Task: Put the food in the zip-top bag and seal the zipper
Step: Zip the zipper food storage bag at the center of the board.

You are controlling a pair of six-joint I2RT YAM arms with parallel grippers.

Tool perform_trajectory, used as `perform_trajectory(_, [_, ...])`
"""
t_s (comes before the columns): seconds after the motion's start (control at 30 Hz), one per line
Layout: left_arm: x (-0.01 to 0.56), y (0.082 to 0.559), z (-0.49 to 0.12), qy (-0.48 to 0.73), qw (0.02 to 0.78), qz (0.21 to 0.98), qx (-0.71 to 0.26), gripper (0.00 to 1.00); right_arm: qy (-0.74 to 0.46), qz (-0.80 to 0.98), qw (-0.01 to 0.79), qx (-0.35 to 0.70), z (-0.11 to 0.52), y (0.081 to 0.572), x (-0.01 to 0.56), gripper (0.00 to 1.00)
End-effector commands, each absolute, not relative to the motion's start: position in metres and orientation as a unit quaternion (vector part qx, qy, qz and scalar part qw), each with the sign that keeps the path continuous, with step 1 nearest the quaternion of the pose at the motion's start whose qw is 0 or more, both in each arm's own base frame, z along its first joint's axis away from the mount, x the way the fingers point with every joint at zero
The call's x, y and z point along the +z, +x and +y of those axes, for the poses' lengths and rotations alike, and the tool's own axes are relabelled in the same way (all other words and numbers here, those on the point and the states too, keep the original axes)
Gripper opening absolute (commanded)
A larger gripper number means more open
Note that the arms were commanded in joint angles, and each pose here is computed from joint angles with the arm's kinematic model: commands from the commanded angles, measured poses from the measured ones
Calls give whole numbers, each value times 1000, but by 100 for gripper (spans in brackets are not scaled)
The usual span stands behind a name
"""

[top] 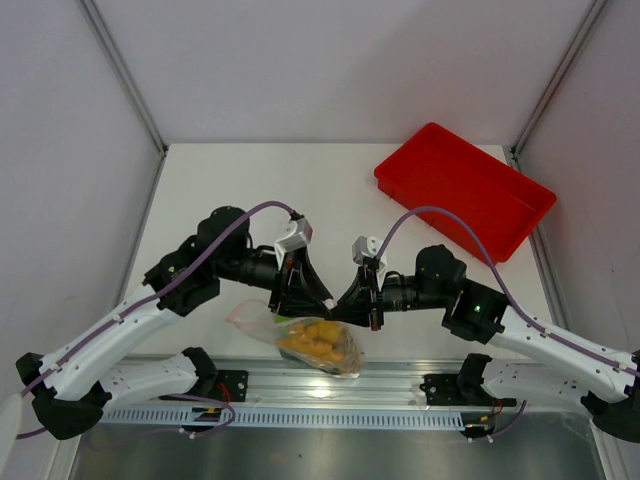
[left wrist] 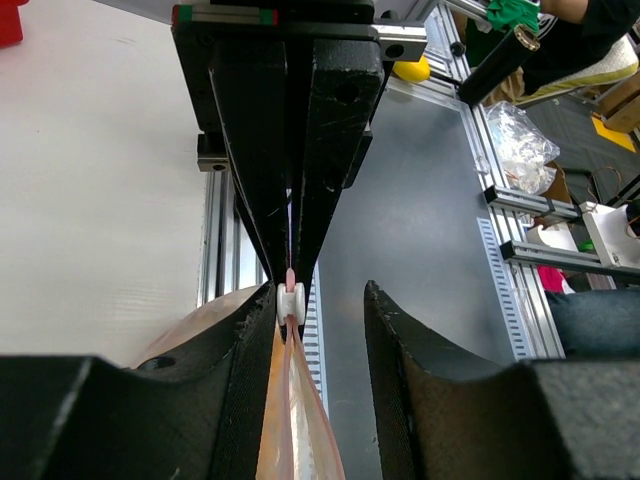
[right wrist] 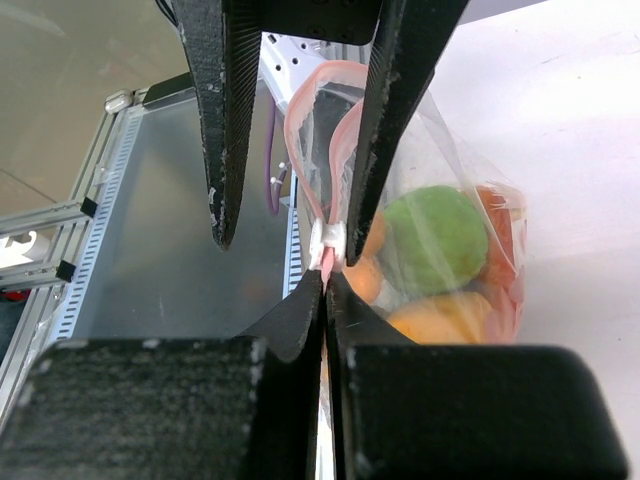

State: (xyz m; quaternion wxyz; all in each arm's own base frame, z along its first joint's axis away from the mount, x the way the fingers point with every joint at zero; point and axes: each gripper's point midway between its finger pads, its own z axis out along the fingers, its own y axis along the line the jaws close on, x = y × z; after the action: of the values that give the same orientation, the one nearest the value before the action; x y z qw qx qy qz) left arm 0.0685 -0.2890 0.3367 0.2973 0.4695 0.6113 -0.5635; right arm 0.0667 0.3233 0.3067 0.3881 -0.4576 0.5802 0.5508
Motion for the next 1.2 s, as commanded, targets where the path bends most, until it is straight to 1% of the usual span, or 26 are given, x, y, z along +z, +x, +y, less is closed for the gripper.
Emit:
perform_trajectory(0.0, [337, 68, -287, 471, 297, 606, -568, 44, -458, 552, 415, 560, 326, 66, 335, 0])
perform_trajectory(0.03, [335, 70, -288, 468, 296, 611, -566, 44, -458, 551, 416, 561, 326, 66, 336, 0])
perform_trajectory(0.1, [335, 71, -288, 465, 297, 613, -566, 42, -458, 551, 415, 561, 326, 66, 335, 0])
perform_trajectory(0.17, [335, 72, -288, 464, 295, 615, -565, 36, -458, 551, 416, 561, 326, 67, 335, 0])
perform_trajectory(0.23, [333, 74, -288, 461, 293, 620, -563, 35, -458, 551, 416, 561, 326, 67, 335, 0])
perform_trajectory(0.33, [333, 74, -288, 461, 290, 620, -565, 26, -454, 555, 417, 558, 327, 69, 334, 0])
perform_trajectory(0.37, [332, 75, -289, 459, 290, 622, -564, 17, -453, 557, 418, 556, 327, 70, 334, 0])
perform_trajectory(0.4, [331, 77, -289, 455, 289, 628, -561, 10, -448, 562, 418, 555, 328, 71, 333, 0])
perform_trajectory(0.43, [333, 78, -289, 453, 289, 630, -560, 4, -439, 569, 425, 551, 328, 76, 332, 0])
perform_trajectory(0.47, [328, 78, -289, 451, 282, 637, -558, 1, -432, 572, 429, 549, 329, 78, 333, 0])
perform_trajectory(0.6, [325, 82, -290, 441, 273, 654, -550, 1, -392, 598, 453, 533, 330, 94, 333, 0])
perform_trajectory(0.73, [321, 88, -289, 430, 276, 672, -536, 1, -327, 618, 507, 503, 328, 116, 341, 0])
perform_trajectory(0.83, [319, 96, -288, 417, 286, 689, -519, 1, -282, 627, 528, 498, 322, 126, 342, 0])
perform_trajectory(0.93, [317, 101, -285, 407, 296, 702, -504, 1, -247, 616, 551, 507, 314, 130, 355, 0])
perform_trajectory(1.07, [307, 112, -279, 393, 306, 727, -473, 1, -229, 606, 563, 513, 308, 130, 366, 0])
perform_trajectory(1.17, [305, 110, -278, 398, 306, 724, -472, 1, -241, 605, 558, 515, 310, 127, 368, 0])
